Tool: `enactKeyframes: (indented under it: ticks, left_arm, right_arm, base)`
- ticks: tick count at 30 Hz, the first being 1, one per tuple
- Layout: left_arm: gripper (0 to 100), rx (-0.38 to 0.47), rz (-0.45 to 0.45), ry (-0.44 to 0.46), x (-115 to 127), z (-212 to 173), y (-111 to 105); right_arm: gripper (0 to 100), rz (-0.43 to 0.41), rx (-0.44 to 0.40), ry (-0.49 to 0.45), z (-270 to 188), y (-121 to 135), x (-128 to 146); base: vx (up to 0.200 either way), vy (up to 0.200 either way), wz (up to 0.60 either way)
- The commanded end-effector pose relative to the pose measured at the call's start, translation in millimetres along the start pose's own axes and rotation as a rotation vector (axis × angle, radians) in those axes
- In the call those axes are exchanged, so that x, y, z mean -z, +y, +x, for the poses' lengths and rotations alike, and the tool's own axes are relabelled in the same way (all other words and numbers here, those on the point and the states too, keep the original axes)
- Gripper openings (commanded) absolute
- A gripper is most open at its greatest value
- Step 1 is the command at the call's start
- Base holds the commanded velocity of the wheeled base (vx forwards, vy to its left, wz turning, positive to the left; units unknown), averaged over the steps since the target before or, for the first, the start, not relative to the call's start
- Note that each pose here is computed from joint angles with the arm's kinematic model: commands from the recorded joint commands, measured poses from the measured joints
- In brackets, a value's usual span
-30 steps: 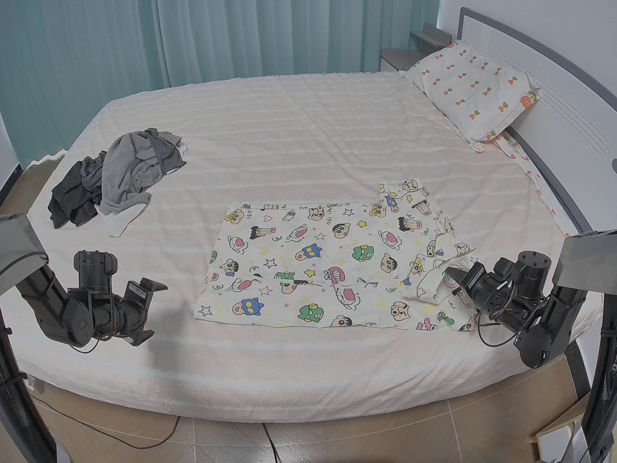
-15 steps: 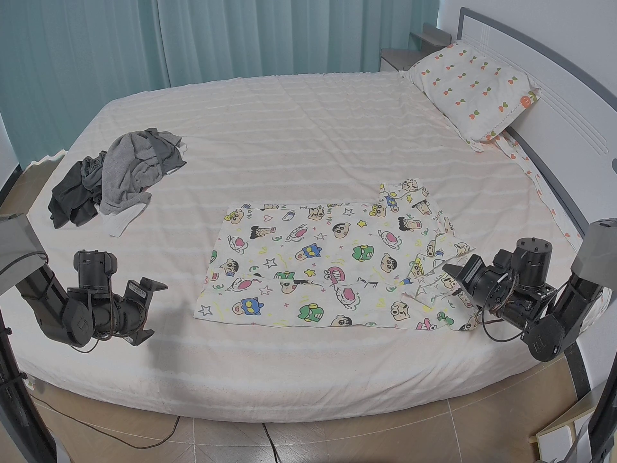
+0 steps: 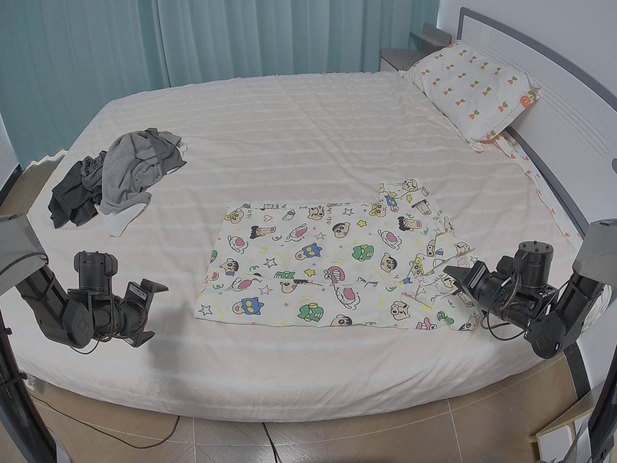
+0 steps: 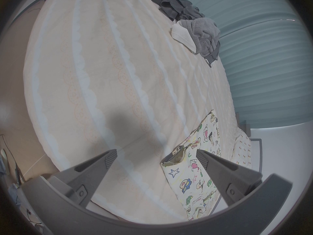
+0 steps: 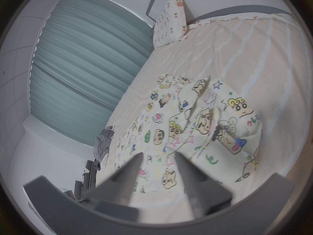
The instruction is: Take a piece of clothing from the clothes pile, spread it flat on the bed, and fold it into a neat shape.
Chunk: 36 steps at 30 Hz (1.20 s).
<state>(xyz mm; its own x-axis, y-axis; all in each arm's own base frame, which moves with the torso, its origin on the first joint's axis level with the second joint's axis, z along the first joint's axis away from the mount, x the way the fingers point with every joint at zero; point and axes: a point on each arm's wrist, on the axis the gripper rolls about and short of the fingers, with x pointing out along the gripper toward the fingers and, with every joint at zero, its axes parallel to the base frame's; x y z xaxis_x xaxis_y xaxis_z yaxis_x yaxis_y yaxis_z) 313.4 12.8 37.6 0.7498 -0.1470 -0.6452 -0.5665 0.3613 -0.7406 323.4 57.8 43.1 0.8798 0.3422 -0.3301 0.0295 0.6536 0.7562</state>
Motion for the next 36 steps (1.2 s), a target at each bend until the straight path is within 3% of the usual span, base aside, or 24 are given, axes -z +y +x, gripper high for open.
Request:
enactKeyframes:
  ticks: [1, 20, 31, 36]
  left_arm:
    - [100, -0.002, 0.003, 0.004, 1, 1, 0]
    - [100, -0.007, 0.005, 0.009, 4, 3, 1]
    - [100, -0.013, 0.007, 0.012, 5, 3, 1]
    - [100, -0.014, 0.006, 0.011, 5, 3, 1]
  right_arm:
    - [100, 0.024, 0.052, 0.024, 22, -29, 10]
    - [100, 0.011, 0.014, -0.032, 53, -38, 4]
    - [100, 0.028, 0.058, -0.041, 57, -56, 3]
    - [100, 0.02, 0.038, -0.06, 66, -54, -2]
  base:
    - [0.0, 0.0, 0.0]
    - [0.0, 0.0, 0.0]
    - [0.0, 0.0, 0.0]
    - [0.0, 0.0, 0.0]
